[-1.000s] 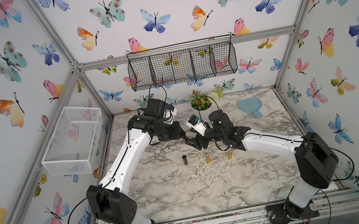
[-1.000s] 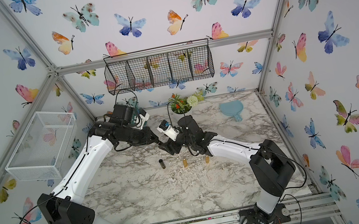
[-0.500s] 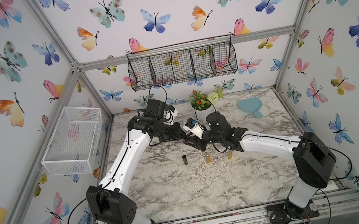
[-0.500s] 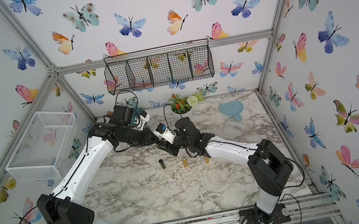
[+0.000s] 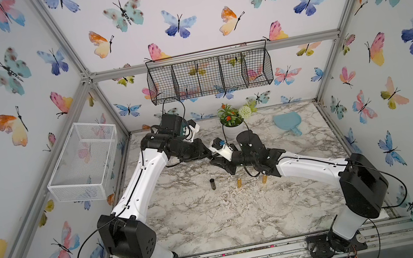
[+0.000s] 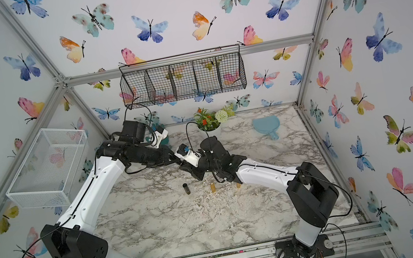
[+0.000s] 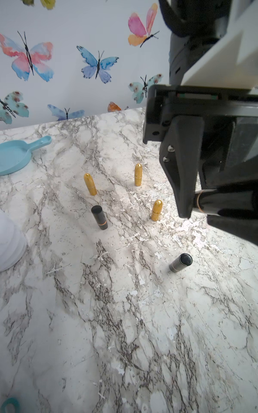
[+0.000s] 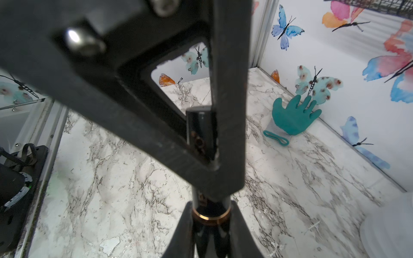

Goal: Open the lipstick cap
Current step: Open the cover of the lipstick.

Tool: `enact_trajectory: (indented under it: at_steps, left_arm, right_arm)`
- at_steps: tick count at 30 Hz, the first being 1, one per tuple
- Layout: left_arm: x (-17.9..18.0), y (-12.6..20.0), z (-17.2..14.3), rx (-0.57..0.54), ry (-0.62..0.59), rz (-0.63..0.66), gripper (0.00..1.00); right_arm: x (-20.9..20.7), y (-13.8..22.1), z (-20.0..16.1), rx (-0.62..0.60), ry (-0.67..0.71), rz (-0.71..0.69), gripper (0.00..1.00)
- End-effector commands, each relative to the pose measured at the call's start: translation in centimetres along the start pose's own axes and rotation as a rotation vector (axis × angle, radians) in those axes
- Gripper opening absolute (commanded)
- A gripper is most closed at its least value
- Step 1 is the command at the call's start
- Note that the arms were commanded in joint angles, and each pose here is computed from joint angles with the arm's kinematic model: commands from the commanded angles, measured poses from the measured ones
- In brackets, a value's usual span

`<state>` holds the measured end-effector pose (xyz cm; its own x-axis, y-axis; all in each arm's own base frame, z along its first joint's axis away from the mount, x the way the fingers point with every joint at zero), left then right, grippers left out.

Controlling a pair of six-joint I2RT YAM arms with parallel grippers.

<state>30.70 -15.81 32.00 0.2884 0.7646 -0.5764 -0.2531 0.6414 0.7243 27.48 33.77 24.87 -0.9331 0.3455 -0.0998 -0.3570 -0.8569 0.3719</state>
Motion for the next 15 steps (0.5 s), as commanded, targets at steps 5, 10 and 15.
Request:
enact_trajectory:
  at_steps: [5,10,15]
  left_arm:
    - [1.8,3.7,1.0,-0.124,0.016,0.058,0.0]
    - [2.5,4.9,1.0,-0.159,0.041,0.061,0.0]
    - [4.1,7.0,1.6,-0.262,0.094,0.044,0.0]
  right_arm:
    - [-1.3,1.1,-2.6,0.132,-0.019,-0.124,0.12]
    - [-1.5,1.0,-2.4,0.134,-0.012,-0.136,0.11]
    - [-1.5,1.0,-2.4,0.136,-0.007,-0.137,0.1]
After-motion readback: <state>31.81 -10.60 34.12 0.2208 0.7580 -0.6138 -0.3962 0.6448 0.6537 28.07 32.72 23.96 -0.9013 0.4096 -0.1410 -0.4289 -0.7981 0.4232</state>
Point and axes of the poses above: each gripper's point midway between its finger pads, its own y axis back along the fingers, its own x axis along the line the jaws close on, z = x × y, the point moved 8 cm from there along y, back along the fingers, and after that the axes turned 2 degrees about y, right-handed, at the moved point
